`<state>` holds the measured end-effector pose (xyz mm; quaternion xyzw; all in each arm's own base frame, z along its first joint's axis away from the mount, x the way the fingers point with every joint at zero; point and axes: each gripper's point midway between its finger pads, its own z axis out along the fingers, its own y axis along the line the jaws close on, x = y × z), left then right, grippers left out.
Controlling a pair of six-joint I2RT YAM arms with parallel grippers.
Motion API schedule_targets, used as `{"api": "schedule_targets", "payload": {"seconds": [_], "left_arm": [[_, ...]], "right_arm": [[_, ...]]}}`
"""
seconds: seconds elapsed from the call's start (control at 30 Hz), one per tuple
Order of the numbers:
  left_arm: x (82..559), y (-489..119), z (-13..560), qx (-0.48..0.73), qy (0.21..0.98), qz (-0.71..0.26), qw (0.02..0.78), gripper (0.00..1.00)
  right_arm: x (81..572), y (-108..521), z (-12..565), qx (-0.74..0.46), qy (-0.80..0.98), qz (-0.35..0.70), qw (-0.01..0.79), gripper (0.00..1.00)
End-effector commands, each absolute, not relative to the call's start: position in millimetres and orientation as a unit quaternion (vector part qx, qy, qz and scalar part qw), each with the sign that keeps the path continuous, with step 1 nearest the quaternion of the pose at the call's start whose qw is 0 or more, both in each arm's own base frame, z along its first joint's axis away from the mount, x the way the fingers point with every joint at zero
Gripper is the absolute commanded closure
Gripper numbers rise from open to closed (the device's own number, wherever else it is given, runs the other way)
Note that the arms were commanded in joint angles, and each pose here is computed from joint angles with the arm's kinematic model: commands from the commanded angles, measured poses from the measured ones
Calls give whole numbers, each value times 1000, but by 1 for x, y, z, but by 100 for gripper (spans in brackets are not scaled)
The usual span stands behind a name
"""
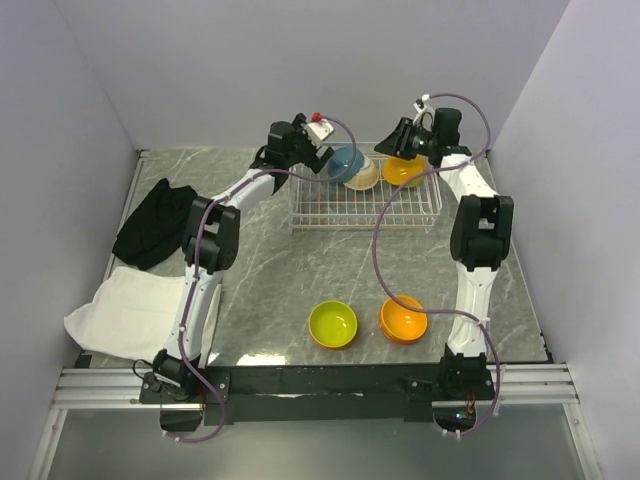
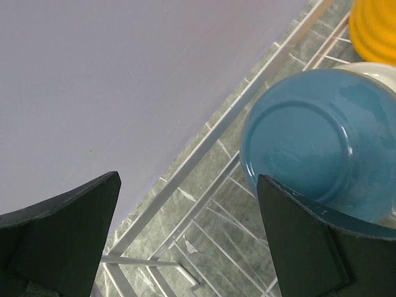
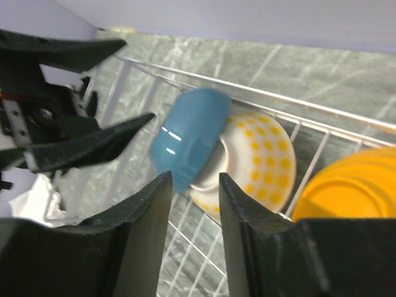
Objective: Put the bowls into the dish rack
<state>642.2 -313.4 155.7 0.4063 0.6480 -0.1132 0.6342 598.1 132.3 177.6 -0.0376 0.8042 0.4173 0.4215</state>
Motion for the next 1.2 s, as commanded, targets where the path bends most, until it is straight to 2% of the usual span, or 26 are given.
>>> {"api": "schedule_targets", "payload": {"seconds": [0.0,0.17,0.37,0.5,0.77,0.87,1.03,1.17], "left_arm": [[652,-311,215,364,622,-98,686,1],[652,-296,228,327,654,-86,676,0],[646,-268,242,244,706,-101,657,1],[625,-257,270,210,703,-123,668,1],[586,-244,283,181,714,-152,660,1],[582,-232,288,155,719,-154,660,1],[582,-208,290,122,728,-131,662,1],[580,-196,290,120,730,-116,663,1]], "right_arm": [[587,123,231,-84,799,365,471,59],[584,141,251,-170,802,282,498,71],[575,189,273,-256,770,238,534,76],[579,223,283,-284,757,213,548,81],[598,254,254,-283,770,172,545,86],[600,255,235,-292,778,150,535,88],[601,258,210,-300,790,139,517,100],[601,258,202,-301,794,131,511,100]]}}
